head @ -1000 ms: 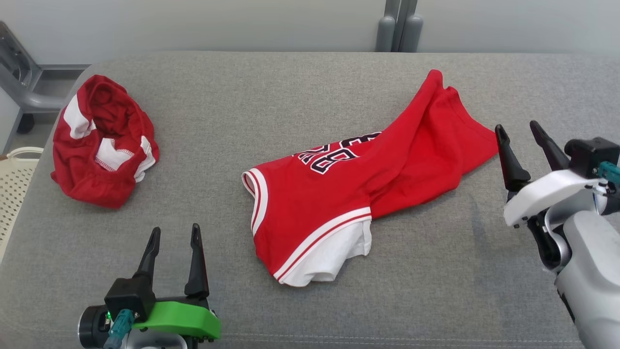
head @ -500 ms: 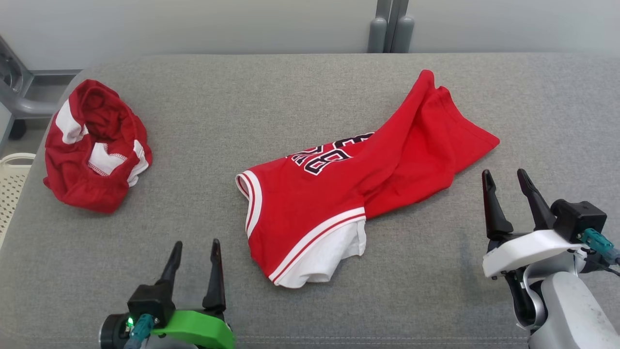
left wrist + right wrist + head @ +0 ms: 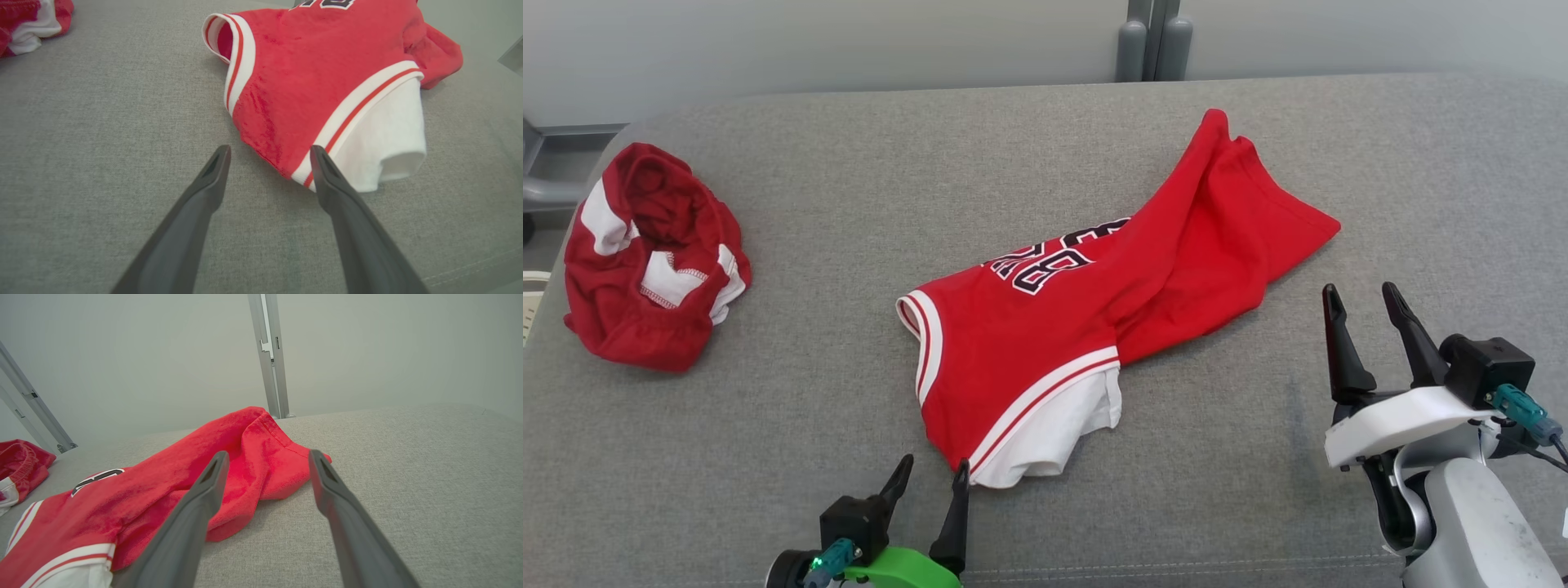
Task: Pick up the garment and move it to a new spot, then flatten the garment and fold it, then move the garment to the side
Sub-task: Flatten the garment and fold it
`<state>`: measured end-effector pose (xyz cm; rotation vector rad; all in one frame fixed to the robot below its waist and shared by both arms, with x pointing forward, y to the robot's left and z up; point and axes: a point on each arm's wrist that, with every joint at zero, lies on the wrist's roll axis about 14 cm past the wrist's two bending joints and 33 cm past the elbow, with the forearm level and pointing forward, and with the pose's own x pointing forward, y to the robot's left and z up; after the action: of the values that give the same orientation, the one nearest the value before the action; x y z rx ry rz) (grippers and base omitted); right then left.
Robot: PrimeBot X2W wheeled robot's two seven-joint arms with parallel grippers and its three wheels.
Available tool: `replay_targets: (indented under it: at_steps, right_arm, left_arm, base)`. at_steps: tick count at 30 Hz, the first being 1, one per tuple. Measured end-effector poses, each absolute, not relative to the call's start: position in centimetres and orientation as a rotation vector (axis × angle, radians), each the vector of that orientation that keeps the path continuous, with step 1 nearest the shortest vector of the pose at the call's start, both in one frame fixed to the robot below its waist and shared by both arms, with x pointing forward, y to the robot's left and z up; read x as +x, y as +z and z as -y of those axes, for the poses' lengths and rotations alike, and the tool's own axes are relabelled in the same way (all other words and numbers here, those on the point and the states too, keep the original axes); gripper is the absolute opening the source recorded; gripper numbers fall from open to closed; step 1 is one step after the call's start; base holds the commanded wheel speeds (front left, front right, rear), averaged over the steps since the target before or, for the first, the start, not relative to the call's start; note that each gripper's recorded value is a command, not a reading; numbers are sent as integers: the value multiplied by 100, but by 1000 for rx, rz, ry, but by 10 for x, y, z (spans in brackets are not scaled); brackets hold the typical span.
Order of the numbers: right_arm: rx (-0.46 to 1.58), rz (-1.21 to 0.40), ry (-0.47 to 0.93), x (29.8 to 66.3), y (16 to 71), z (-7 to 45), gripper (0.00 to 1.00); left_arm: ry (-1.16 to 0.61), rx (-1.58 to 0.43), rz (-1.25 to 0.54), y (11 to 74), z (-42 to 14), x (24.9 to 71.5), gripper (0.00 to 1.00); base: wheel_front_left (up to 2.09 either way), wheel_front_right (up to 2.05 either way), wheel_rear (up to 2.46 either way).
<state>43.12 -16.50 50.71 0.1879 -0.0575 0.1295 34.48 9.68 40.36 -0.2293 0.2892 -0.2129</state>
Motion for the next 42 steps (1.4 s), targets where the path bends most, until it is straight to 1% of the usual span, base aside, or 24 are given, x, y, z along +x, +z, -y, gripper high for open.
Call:
replay_targets:
  at_steps: [4,9,17,23,30,37,38,39,40,42]
  right_arm:
    - [187,52,117,429,506,169,100]
    - [185,53,100,426,505,175,100]
    - [181,56,80,423,507,183,100]
    - [177,54,81,421,507,183,100]
    - [172,55,50,417,508,195,100]
    - [168,39,9,410,501,210,100]
    - [167,38,4,410,501,211,100]
    - [167,37,0,409,501,213,100]
    - [166,35,-3,409,500,214,100]
    - [165,34,-8,408,499,216,100]
  left_arm:
    - [-256,-228,-349,390,-83,342,100]
    - [-275,-236,-381,383,-75,344,100]
    - [-254,-174,-285,405,-92,375,100]
    - [-274,-128,-233,421,-97,399,100]
    - [-301,-89,-251,418,-98,421,100]
    - [-333,-90,-309,402,-88,430,100]
    - [-341,-91,-319,399,-86,430,96]
    - [-342,-96,-327,397,-85,430,45]
    - [-344,-97,-333,395,-84,431,2]
    - [-350,-102,-340,394,-83,431,0]
  base:
    - [0,0,0]
    - [0,0,0]
    - [0,0,0]
    - [0,0,0]
    - [0,0,0]
    - [0,0,0]
    - [0,0,0]
    - [0,0,0]
    - [0,0,0]
    - [0,0,0]
